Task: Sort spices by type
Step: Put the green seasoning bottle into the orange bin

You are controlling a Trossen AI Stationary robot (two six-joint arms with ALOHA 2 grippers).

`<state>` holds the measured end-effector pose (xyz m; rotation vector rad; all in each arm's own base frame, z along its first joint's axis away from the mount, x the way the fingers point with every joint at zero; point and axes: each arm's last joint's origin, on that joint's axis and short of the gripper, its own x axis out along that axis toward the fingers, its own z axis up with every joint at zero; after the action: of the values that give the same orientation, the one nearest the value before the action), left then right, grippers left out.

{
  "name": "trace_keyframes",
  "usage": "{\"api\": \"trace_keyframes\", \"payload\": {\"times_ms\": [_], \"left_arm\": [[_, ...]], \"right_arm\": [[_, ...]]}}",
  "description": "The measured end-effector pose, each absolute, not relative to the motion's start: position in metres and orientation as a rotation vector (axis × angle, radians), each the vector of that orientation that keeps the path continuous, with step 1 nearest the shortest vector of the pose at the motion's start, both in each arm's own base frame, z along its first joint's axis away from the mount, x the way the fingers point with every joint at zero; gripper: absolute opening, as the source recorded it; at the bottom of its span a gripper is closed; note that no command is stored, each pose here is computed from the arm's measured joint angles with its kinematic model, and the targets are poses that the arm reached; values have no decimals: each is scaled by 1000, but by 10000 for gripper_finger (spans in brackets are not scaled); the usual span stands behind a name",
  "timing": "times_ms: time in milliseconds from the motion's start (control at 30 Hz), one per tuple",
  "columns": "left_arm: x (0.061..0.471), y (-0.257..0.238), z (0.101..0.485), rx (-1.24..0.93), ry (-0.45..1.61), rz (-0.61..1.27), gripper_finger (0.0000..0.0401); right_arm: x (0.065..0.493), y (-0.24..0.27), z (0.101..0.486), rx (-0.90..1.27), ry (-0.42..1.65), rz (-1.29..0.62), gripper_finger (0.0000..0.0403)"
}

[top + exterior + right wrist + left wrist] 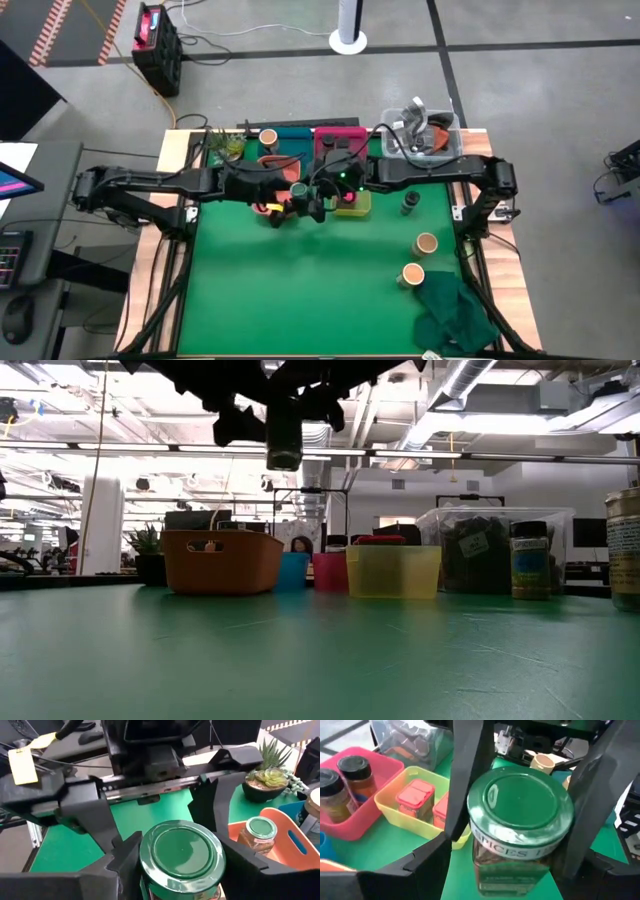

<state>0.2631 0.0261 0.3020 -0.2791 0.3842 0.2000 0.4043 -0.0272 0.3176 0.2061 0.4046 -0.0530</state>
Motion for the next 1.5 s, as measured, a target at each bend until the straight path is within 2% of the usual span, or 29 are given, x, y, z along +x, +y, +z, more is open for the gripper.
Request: {"api": "trace_keyframes", "payload": {"times_ms": [467, 700, 900, 1000, 1167, 1500], "left_arm": [[263, 25, 300, -242, 409, 170, 293], [262, 23, 298, -238, 441, 140, 250], [262, 22, 298, -222, 435, 135, 196], [262, 22, 298, -221, 434, 134, 192], [262, 22, 298, -204, 437, 130, 192], [255, 28, 290, -137, 540, 224, 192]], "right_arm": [[405, -25, 319, 194, 391, -44, 235], [405, -25, 319, 196, 388, -44, 235], [405, -25, 319, 194, 385, -44, 235], [405, -23, 319, 193, 385, -43, 239], [405, -22, 319, 198, 392, -41, 268], [392, -38, 328, 232, 428, -87, 373]]}}
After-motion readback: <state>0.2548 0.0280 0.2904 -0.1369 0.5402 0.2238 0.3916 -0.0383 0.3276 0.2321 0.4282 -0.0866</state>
